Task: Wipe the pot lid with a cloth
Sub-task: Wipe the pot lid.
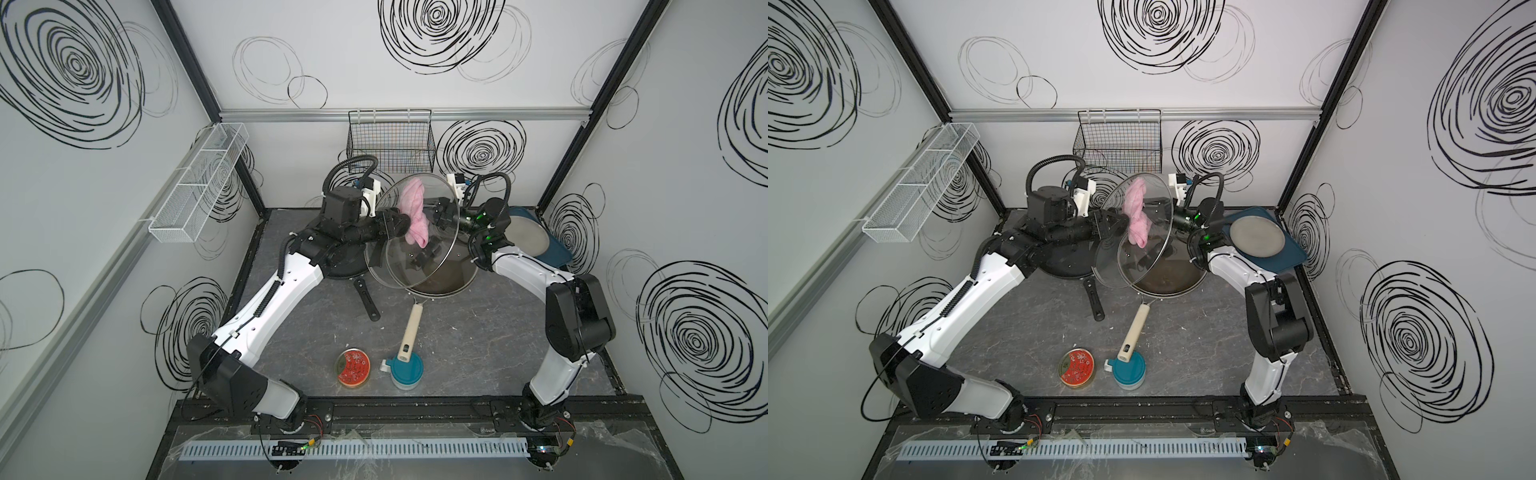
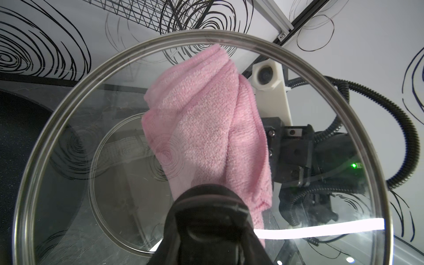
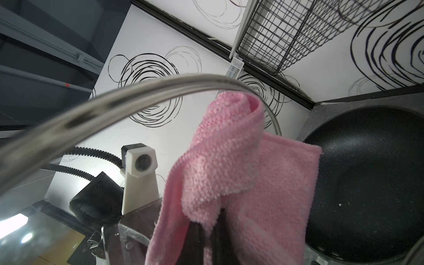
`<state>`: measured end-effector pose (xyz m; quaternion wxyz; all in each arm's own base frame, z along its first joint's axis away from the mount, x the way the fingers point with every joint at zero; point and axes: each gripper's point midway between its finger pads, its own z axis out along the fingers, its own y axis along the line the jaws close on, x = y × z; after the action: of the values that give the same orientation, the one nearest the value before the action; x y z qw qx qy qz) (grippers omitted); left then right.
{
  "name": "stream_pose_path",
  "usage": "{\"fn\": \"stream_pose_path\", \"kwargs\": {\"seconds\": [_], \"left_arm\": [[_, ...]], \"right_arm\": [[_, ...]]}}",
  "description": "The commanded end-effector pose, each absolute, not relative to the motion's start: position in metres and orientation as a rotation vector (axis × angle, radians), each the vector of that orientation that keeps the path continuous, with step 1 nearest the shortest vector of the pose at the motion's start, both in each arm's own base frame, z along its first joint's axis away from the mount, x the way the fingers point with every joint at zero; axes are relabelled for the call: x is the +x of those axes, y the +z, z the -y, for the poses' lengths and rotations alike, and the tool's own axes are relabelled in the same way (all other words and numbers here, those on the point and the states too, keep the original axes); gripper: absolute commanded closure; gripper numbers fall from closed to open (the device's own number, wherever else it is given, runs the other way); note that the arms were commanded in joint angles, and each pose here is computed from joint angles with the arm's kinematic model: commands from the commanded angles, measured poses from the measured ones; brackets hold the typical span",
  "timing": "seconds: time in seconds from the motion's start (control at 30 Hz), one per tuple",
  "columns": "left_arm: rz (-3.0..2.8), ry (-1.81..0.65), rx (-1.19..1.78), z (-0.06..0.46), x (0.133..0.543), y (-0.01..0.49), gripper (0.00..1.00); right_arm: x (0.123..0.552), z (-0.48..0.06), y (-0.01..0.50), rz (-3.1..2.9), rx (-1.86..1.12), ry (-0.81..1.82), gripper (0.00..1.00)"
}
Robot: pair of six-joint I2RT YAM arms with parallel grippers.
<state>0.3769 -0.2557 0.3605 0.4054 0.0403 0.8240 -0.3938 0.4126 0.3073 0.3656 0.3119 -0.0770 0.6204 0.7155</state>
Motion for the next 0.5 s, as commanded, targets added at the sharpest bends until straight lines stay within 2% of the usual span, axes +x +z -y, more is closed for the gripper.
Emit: {"fn": "stream_pose_path", "kwargs": {"seconds": [0.0, 0.47], "left_arm": [[-1.773, -1.092, 0.185, 0.258, 0.366, 0.449, 1.0], [-1.739, -1.065, 0.128, 0.246, 0.38, 0.453, 1.0]], "right_arm": [[0.407, -0.318, 0.386, -1.553, -0.281, 1.922, 1.0], [0.398, -0.367, 0.356, -1.592, -0.305, 2.039, 1.0]]}}
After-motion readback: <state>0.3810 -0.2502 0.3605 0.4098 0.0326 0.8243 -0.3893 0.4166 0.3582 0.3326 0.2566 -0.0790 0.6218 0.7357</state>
